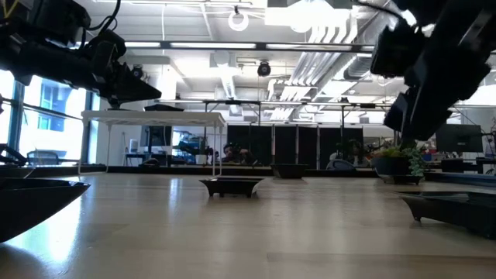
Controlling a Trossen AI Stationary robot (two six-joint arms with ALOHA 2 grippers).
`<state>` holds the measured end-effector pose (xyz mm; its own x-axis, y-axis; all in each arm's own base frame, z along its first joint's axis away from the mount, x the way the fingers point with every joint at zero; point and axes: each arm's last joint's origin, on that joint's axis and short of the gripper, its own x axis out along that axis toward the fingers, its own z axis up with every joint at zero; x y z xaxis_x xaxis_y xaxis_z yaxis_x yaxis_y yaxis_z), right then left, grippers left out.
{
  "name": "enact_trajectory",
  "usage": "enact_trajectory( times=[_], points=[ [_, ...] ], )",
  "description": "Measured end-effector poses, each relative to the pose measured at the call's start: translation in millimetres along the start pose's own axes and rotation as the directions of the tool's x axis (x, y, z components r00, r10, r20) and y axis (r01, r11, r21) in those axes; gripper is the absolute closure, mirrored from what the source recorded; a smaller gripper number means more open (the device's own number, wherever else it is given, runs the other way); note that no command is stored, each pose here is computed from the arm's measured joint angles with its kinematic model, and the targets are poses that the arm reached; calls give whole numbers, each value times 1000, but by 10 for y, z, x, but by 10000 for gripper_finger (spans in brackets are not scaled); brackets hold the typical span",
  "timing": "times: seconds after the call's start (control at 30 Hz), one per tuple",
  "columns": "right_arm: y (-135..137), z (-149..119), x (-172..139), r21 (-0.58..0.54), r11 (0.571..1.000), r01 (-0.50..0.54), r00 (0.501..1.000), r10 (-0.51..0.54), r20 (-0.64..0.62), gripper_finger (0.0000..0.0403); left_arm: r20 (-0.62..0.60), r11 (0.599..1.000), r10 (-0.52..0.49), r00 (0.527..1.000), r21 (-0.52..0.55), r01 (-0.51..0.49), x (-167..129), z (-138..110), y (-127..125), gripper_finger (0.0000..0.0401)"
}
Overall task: Pick & Place Mini shaped plates
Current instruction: Stack the black square plate on top of the black square plate on the shelf
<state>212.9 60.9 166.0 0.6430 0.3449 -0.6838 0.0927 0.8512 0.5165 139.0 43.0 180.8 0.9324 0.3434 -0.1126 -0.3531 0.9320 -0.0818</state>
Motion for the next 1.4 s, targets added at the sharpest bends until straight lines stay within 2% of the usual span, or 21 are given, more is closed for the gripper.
enact_trajectory(
  times=[0.13, 0.4, 0.6, 1.1, 1.4],
  points=[
    [140, 20, 208, -54, 993, -100, 993, 103, 49, 290, -1, 1000, -11, 1000, 4, 11, 0, -1, -3, 401],
    [338, 258, 566, -100, 982, -161, 981, 148, -128, 290, 0, 1000, -24, 1000, 18, 24, 0, 1, -7, 401],
    [420, 310, 738, -124, 986, -111, 956, 72, -283, 290, 4, 1000, -21, 1000, 21, 21, 0, 6, -7, 401],
    [419, 273, 964, -116, 992, -48, 926, 0, -378, 292, 11, 999, -32, 999, 13, 31, 0, 13, -10, 401],
    [378, 230, 1026, -115, 993, -40, 914, -10, -405, 339, 12, 999, -33, 999, 13, 33, 0, 13, -11, 401]
  ],
)
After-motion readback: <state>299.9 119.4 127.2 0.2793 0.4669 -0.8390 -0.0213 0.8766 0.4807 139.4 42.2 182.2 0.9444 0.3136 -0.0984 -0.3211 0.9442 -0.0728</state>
